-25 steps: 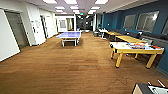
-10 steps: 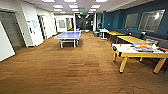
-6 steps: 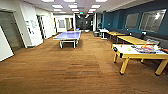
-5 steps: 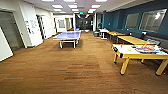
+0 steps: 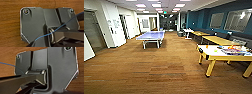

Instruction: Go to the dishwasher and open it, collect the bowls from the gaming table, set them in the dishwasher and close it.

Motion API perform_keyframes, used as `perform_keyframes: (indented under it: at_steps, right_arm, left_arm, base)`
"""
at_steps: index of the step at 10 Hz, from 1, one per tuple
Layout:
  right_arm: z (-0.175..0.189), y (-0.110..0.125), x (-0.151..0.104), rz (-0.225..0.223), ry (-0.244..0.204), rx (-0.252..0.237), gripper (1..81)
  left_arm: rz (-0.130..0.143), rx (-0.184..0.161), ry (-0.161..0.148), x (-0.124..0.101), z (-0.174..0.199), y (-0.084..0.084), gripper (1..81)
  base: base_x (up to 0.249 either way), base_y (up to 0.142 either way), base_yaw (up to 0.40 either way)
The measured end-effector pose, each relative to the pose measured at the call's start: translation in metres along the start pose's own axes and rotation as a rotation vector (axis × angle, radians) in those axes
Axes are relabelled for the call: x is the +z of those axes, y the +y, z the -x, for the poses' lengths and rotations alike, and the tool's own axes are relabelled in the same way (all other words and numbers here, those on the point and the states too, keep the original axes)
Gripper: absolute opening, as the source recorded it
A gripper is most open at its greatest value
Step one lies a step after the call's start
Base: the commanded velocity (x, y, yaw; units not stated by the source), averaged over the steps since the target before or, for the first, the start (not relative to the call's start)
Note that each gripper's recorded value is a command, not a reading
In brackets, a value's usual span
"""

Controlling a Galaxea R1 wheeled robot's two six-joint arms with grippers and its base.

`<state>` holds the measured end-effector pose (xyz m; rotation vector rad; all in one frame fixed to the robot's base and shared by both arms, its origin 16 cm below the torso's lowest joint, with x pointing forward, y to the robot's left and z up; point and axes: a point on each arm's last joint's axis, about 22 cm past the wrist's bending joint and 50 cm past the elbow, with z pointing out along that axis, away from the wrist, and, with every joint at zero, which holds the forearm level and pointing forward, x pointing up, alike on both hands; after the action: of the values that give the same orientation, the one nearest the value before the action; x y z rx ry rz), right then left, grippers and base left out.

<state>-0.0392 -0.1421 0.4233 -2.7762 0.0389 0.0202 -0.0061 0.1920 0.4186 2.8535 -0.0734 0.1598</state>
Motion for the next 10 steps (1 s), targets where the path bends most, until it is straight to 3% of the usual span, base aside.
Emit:
perform_keyframes:
  at_steps: [10]
  right_arm:
    - [-0.0016,-0.0001,0.0001,0.0,0.002,-0.003,81.1]
  left_arm:
    - [0.0,0.0,0.0,-0.0003,0.0025,0.0001,81.1]
  base:
    - [0.191,0.0,0.0]
